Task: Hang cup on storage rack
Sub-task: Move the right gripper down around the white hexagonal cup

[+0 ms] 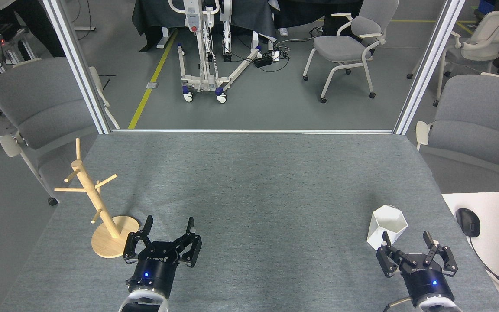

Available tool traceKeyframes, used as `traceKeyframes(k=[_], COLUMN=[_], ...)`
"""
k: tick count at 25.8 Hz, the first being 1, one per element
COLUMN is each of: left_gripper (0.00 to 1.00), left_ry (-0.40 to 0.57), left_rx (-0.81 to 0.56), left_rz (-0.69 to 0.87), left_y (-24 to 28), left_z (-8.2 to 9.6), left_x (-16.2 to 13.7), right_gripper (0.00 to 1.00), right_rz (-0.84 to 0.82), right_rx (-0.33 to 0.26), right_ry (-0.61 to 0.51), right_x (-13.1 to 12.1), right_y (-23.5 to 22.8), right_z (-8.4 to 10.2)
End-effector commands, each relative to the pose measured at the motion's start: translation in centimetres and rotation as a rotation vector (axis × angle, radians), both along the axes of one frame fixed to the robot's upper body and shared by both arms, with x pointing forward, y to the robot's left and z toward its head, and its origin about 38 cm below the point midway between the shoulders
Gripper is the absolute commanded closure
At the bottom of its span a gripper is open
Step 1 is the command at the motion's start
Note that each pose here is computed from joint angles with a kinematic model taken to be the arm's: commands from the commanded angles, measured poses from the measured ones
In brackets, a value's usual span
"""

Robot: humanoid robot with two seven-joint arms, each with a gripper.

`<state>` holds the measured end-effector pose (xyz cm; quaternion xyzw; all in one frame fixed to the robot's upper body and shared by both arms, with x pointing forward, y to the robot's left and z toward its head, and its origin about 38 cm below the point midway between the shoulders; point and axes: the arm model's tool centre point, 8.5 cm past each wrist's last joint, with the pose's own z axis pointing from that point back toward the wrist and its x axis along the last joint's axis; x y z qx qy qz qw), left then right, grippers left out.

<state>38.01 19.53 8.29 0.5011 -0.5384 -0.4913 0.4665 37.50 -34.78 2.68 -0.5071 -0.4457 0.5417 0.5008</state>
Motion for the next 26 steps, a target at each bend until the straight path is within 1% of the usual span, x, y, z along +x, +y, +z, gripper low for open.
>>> traceKeyframes(k=[1, 3, 5, 9, 17, 21, 26], left_gripper=[0.01, 0.01, 0.01, 0.01, 0.01, 0.01, 0.01], left_ry=[0.005, 0.005, 0.002, 0.003, 0.011, 0.019, 0.025], left_rx=[-0.011, -0.011, -0.011, -0.011, -0.012, -0.013, -0.013], left_rz=[-0.001, -0.001, -0.001, -0.001, -0.003, -0.005, -0.006], left_y=[0.0, 0.0, 0.0, 0.0, -0.1, -0.2, -0.2], left_z=[-0.2, -0.2, -0.1, -0.2, -0.5, -0.8, -1.0], left_x=[0.1, 0.1, 0.1, 0.1, 0.4, 0.5, 0.8], right_gripper=[0.01, 0.0, 0.0, 0.0, 0.0, 0.0, 0.01], right_rz=[0.056, 0.053, 0.052, 0.042, 0.036, 0.009, 0.01], right_rx=[0.02, 0.028, 0.029, 0.023, 0.042, 0.043, 0.041], right_ry=[-0.001, 0.023, 0.033, 0.039, 0.042, 0.059, 0.066], right_x=[-0.3, -0.4, -0.4, -0.3, 1.9, 2.1, 2.1], right_y=[-0.4, -0.6, -0.8, -1.3, -1.3, -1.1, -0.8], right_z=[-0.1, -1.1, -1.7, -1.9, -1.7, -2.4, -2.6])
